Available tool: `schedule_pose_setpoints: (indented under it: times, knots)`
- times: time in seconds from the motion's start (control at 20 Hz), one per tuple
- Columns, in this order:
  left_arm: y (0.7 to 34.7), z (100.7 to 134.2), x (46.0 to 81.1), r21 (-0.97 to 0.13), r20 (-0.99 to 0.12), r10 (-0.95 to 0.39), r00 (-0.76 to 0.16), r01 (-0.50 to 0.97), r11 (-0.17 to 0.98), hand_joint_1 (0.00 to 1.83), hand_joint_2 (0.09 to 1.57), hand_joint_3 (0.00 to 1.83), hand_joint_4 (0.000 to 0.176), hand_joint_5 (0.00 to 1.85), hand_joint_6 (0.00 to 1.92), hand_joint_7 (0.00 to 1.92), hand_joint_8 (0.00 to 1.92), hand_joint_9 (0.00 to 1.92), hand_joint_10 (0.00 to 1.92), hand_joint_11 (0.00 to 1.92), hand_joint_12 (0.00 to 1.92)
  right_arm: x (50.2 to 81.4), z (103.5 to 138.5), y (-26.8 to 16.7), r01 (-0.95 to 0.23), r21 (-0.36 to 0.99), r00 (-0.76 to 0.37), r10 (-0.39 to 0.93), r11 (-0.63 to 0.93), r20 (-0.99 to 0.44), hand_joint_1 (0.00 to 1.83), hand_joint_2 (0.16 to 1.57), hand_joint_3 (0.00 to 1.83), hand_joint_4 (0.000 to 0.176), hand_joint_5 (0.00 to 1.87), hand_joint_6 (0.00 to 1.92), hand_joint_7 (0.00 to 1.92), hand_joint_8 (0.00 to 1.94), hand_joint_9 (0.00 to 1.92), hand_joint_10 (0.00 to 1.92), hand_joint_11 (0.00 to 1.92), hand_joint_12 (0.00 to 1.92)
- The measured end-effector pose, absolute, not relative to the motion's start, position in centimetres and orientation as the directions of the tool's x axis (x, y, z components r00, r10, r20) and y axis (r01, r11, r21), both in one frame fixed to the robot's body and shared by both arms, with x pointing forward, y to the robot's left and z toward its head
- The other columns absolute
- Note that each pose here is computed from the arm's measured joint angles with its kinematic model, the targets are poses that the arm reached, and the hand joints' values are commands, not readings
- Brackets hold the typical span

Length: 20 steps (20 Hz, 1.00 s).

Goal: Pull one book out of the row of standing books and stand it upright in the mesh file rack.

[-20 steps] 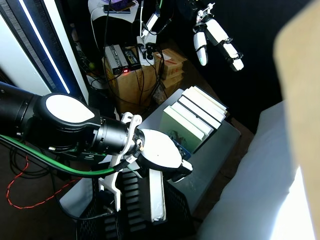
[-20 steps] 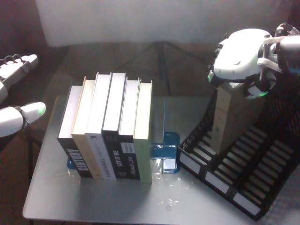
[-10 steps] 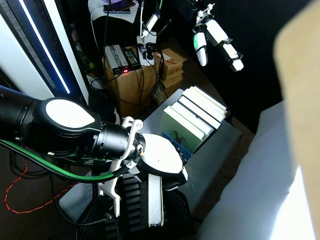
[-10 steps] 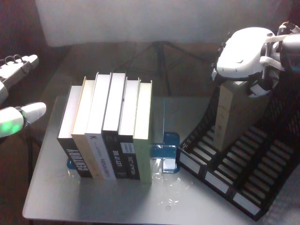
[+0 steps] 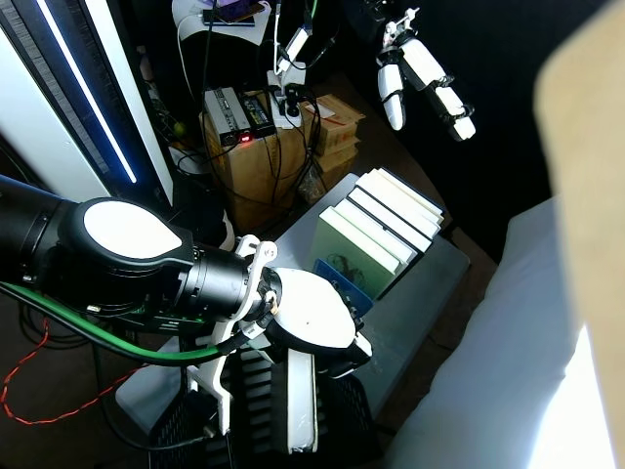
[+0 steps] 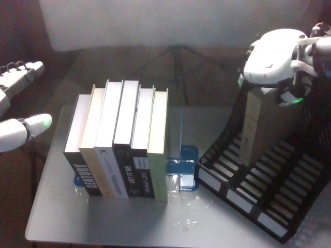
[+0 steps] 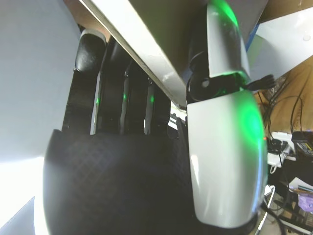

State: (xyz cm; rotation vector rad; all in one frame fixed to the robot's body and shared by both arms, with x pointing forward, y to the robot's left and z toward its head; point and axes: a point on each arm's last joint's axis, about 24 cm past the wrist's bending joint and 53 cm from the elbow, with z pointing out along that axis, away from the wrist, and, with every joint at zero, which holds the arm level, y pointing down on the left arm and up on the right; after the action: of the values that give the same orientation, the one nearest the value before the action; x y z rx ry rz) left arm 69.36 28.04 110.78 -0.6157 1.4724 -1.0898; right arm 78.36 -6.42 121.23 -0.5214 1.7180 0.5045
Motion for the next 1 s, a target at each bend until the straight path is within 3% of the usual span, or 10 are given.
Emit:
schedule_pose_setpoints:
  times: [0.15, 0.2, 0.3, 0.35, 0.45, 0.5, 0.55, 0.65, 0.8, 1.0]
  knots:
    - [28.11, 110.77, 69.38, -0.881, -0.468, -0.857, -0.215, 0.197, 0.431, 0.49, 1.36, 0.00, 0.000, 0.04, 0.00, 0.00, 0.00, 0.00, 0.00, 0.00, 0.00, 78.62, 120.36, -6.96, -0.580, 0.056, -0.203, -0.078, 0.813, -0.976, 1.20, 1.26, 0.00, 0.000, 0.76, 1.08, 0.71, 1.68, 0.57, 1.73, 0.49, 1.92]
    - [28.07, 110.78, 69.36, -0.880, -0.468, -0.857, -0.216, 0.198, 0.431, 0.47, 1.36, 0.00, 0.000, 0.03, 0.00, 0.00, 0.00, 0.00, 0.00, 0.00, 0.00, 78.68, 120.25, -7.07, -0.577, 0.058, -0.206, -0.076, 0.815, -0.976, 1.20, 1.24, 0.00, 0.000, 0.78, 1.11, 0.76, 1.59, 0.60, 1.57, 0.44, 1.92]
    - [28.05, 110.78, 69.36, -0.880, -0.469, -0.856, -0.216, 0.198, 0.432, 0.48, 1.36, 0.00, 0.000, 0.04, 0.01, 0.00, 0.00, 0.00, 0.00, 0.00, 0.00, 78.68, 120.25, -7.06, -0.577, 0.059, -0.207, -0.075, 0.815, -0.975, 1.21, 1.22, 0.00, 0.000, 0.80, 1.08, 0.81, 1.52, 0.65, 1.57, 0.51, 1.92]
    - [28.04, 110.80, 69.36, -0.880, -0.469, -0.856, -0.216, 0.199, 0.432, 0.48, 1.36, 0.00, 0.000, 0.04, 0.00, 0.00, 0.00, 0.00, 0.00, 0.00, 0.00, 78.69, 120.26, -7.08, -0.576, 0.059, -0.206, -0.075, 0.815, -0.976, 1.15, 1.25, 0.01, 0.000, 0.70, 1.37, 0.79, 1.36, 0.61, 1.34, 0.34, 1.84]
    - [28.11, 110.77, 69.37, -0.881, -0.468, -0.857, -0.215, 0.197, 0.431, 0.48, 1.36, 0.00, 0.000, 0.04, 0.01, 0.00, 0.00, 0.00, 0.00, 0.00, 0.00, 78.72, 120.27, -7.13, -0.575, 0.057, -0.205, -0.076, 0.816, -0.976, 1.06, 1.30, 0.00, 0.000, 0.64, 1.48, 0.65, 0.62, 0.47, 0.97, 0.07, 1.72]
    - [28.11, 110.78, 69.38, -0.881, -0.468, -0.858, -0.215, 0.197, 0.431, 0.48, 1.36, 0.00, 0.000, 0.04, 0.00, 0.00, 0.00, 0.00, 0.00, 0.00, 0.00, 78.76, 120.30, -7.20, -0.572, 0.058, -0.205, -0.074, 0.818, -0.976, 1.13, 1.23, 0.00, 0.000, 0.46, 0.95, 0.63, 0.38, 0.42, 0.84, 0.01, 1.69]
    - [28.09, 110.79, 69.37, -0.880, -0.468, -0.857, -0.215, 0.198, 0.431, 0.49, 1.36, 0.00, 0.000, 0.04, 0.01, 0.00, 0.00, 0.00, 0.00, 0.00, 0.00, 78.75, 120.30, -7.21, -0.572, 0.058, -0.205, -0.074, 0.818, -0.976, 1.13, 1.20, 0.00, 0.000, 0.46, 0.71, 0.64, 0.26, 0.42, 0.79, 0.00, 1.67]
    - [28.06, 110.80, 69.36, -0.880, -0.468, -0.857, -0.216, 0.199, 0.431, 0.49, 1.35, 0.00, 0.000, 0.04, 0.00, 0.00, 0.00, 0.00, 0.00, 0.00, 0.00, 78.73, 120.26, -7.19, -0.573, 0.057, -0.205, -0.076, 0.818, -0.976, 1.13, 1.19, 0.00, 0.000, 0.37, 0.63, 0.59, 0.16, 0.30, 0.82, 0.00, 1.55]
    - [28.08, 110.81, 69.37, -0.880, -0.468, -0.857, -0.215, 0.199, 0.431, 0.49, 1.35, 0.00, 0.000, 0.04, 0.00, 0.00, 0.00, 0.00, 0.00, 0.00, 0.00, 78.75, 120.04, -7.37, -0.569, 0.056, -0.208, -0.078, 0.820, -0.975, 1.11, 1.19, 0.00, 0.000, 0.31, 0.65, 0.52, 0.08, 0.17, 0.96, 0.00, 1.62]
    - [28.06, 110.82, 69.36, -0.880, -0.469, -0.857, -0.216, 0.200, 0.431, 0.47, 1.36, 0.00, 0.000, 0.04, 0.00, 0.00, 0.00, 0.00, 0.00, 0.00, 0.00, 78.73, 120.08, -7.56, -0.568, 0.055, -0.207, -0.078, 0.822, -0.975, 1.14, 1.14, 0.00, 0.000, 0.35, 0.53, 0.53, 0.03, 0.22, 0.95, 0.00, 1.64]
